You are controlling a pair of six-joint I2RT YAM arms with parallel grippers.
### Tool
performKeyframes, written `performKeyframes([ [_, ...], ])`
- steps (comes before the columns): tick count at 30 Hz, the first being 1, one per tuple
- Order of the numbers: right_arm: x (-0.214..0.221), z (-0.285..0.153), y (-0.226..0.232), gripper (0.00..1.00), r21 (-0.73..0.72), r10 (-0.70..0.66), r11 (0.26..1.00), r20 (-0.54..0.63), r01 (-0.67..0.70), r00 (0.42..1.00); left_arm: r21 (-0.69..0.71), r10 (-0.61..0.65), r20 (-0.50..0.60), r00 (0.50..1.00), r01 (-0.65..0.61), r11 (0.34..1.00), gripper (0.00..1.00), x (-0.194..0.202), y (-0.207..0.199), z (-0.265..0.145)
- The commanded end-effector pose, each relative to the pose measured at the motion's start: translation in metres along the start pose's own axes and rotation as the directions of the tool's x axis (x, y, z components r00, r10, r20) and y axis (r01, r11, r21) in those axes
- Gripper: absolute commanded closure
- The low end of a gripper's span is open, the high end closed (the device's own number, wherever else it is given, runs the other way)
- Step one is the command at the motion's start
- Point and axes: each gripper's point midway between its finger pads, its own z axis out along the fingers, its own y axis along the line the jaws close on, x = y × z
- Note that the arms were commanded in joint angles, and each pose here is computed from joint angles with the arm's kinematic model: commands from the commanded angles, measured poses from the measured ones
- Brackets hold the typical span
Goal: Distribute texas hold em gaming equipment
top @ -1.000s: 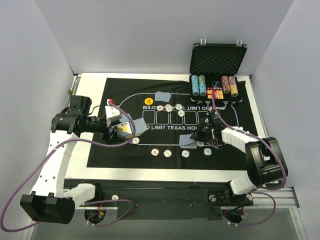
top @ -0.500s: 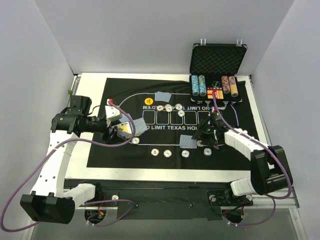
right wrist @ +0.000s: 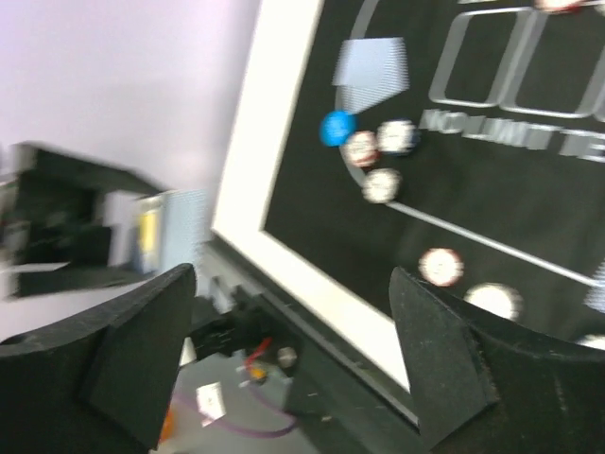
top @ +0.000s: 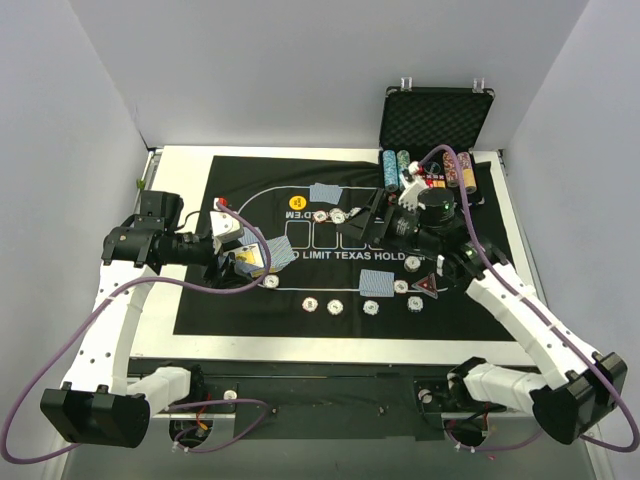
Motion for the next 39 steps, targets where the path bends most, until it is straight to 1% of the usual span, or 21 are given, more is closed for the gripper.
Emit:
performKeyframes([
  [1,0.002,-0.019,0.085,0.16,-0.287,0.067,0.955,-0.046,-0.077,0.997,0.007,0.061,0.073,0.995,-0.061,0.998,0.89,-0.021,0.000,-0.003],
  [4,0.013,-0.017,0.104,0.13,-0.305,0.028,0.951,-0.074,-0.049,0.997,0.007,0.064,0.074,0.995,-0.065,0.998,0.89,-0.022,-0.001,-0.004],
  [8,0.043,0.009,0.117,0.11,-0.298,-0.020,0.954,-0.165,-0.031,0.986,0.007,0.065,0.076,0.995,-0.066,0.998,0.89,-0.022,-0.001,-0.004],
  [13,0.049,0.029,0.129,0.10,-0.289,-0.042,0.957,-0.179,-0.011,0.983,0.005,0.064,0.076,0.995,-0.065,0.998,0.89,-0.022,-0.003,-0.005],
  [14,0.059,0.035,0.123,0.10,-0.258,-0.050,0.966,-0.213,-0.007,0.976,0.004,0.068,0.076,0.995,-0.068,0.998,0.89,-0.023,-0.003,-0.005],
  [16,0.061,0.043,0.123,0.10,-0.241,-0.060,0.971,-0.224,0.004,0.973,0.000,0.070,0.075,0.995,-0.070,0.998,0.89,-0.024,-0.003,-0.006],
  [21,0.066,0.056,0.127,0.10,-0.239,-0.042,0.971,-0.243,-0.017,0.969,0.001,0.073,0.080,0.994,-0.073,0.997,0.89,-0.026,-0.003,-0.007],
  [24,0.073,0.063,0.127,0.14,-0.237,-0.022,0.971,-0.268,-0.043,0.963,-0.001,0.077,0.081,0.994,-0.077,0.997,0.89,-0.026,-0.003,-0.007],
  [25,0.073,0.066,0.132,0.16,-0.256,-0.024,0.965,-0.260,-0.045,0.965,0.001,0.072,0.080,0.994,-0.073,0.997,0.89,-0.025,-0.003,-0.006],
  [28,0.079,0.068,0.132,0.24,-0.261,-0.012,0.963,-0.277,-0.063,0.961,-0.002,0.074,0.081,0.994,-0.074,0.997,0.89,-0.026,-0.002,-0.007],
  [29,0.080,0.068,0.132,0.25,-0.263,-0.014,0.963,-0.278,-0.062,0.960,-0.002,0.075,0.082,0.994,-0.075,0.997,0.89,-0.026,-0.002,-0.006],
  [39,0.090,0.072,0.112,0.42,-0.216,0.002,0.974,-0.301,-0.070,0.954,-0.006,0.080,0.096,0.992,-0.080,0.997,0.89,-0.031,-0.001,-0.007],
])
